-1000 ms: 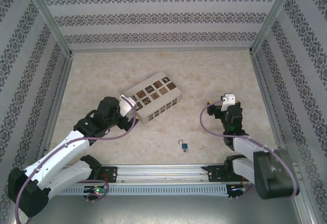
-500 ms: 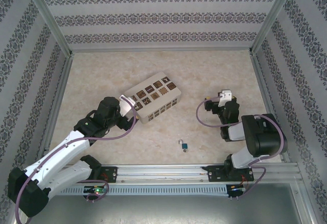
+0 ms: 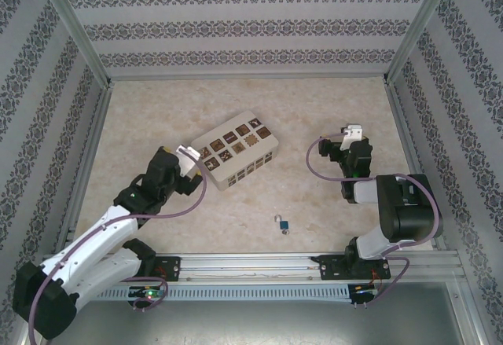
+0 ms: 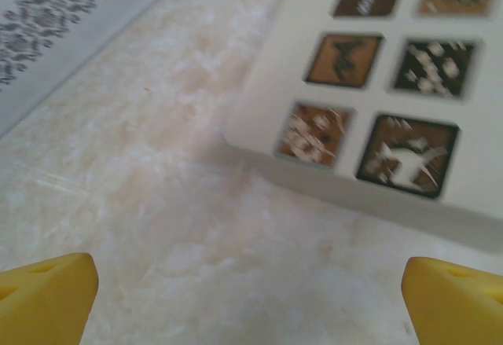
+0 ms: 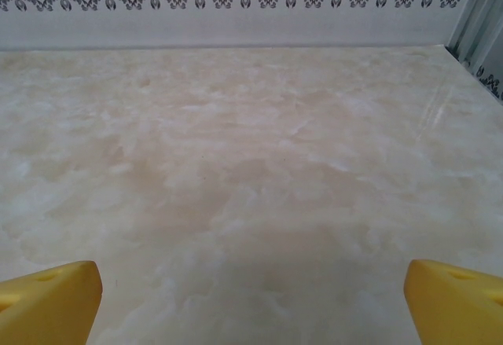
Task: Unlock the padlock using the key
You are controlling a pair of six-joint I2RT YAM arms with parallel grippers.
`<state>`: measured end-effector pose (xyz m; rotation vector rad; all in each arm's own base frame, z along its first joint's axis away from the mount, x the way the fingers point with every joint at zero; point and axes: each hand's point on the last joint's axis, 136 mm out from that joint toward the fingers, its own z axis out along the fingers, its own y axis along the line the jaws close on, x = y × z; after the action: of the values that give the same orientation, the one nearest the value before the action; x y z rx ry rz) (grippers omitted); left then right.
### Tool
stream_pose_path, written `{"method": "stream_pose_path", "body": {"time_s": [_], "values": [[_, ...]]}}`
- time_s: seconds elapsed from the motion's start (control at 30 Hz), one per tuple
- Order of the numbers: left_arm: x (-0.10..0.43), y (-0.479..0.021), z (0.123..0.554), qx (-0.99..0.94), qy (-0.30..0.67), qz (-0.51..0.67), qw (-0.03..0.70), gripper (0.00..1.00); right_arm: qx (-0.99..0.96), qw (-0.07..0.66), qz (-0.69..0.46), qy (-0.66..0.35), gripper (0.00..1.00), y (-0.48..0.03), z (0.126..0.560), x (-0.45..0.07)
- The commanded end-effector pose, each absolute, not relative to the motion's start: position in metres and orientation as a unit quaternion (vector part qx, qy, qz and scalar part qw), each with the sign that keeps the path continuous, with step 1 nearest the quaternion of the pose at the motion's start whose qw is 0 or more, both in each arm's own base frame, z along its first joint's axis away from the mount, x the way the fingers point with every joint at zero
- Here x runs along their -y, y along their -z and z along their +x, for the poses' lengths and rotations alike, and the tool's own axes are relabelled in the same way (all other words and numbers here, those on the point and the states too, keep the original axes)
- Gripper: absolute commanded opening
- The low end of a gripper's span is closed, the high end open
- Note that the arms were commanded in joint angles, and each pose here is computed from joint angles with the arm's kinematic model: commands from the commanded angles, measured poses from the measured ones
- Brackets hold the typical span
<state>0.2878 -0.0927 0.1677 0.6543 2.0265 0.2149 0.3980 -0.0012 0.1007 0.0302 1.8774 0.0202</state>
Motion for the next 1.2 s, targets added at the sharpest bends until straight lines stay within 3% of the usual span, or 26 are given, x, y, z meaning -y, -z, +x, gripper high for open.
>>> {"method": "stream_pose_path", "body": {"time_s": [0.0, 0.17, 0.37, 1.0, 1.17], "values": [[0.092, -0.199, 0.308, -0.798, -0.074, 0.201, 0.563, 0.99, -0.802, 0.596, 0.017, -0.019, 0.98, -0.106, 0.399, 0.000], [0.076, -0.197, 0.334, -0.787, -0.105, 0.129, 0.594, 0.99, -0.803, 0.596, 0.017, -0.020, 0.98, -0.106, 0.399, 0.000], [0.038, -0.160, 0.356, -0.779, -0.107, 0.054, 0.615, 0.99, -0.802, 0.596, 0.017, -0.019, 0.98, -0.106, 0.399, 0.000], [0.012, -0.104, 0.375, -0.759, -0.060, 0.031, 0.648, 0.99, -0.802, 0.596, 0.017, -0.019, 0.98, -0.107, 0.399, 0.000], [0.005, -0.098, 0.384, -0.780, -0.064, 0.012, 0.622, 0.99, -0.802, 0.596, 0.016, -0.019, 0.98, -0.107, 0.399, 0.000]]}}
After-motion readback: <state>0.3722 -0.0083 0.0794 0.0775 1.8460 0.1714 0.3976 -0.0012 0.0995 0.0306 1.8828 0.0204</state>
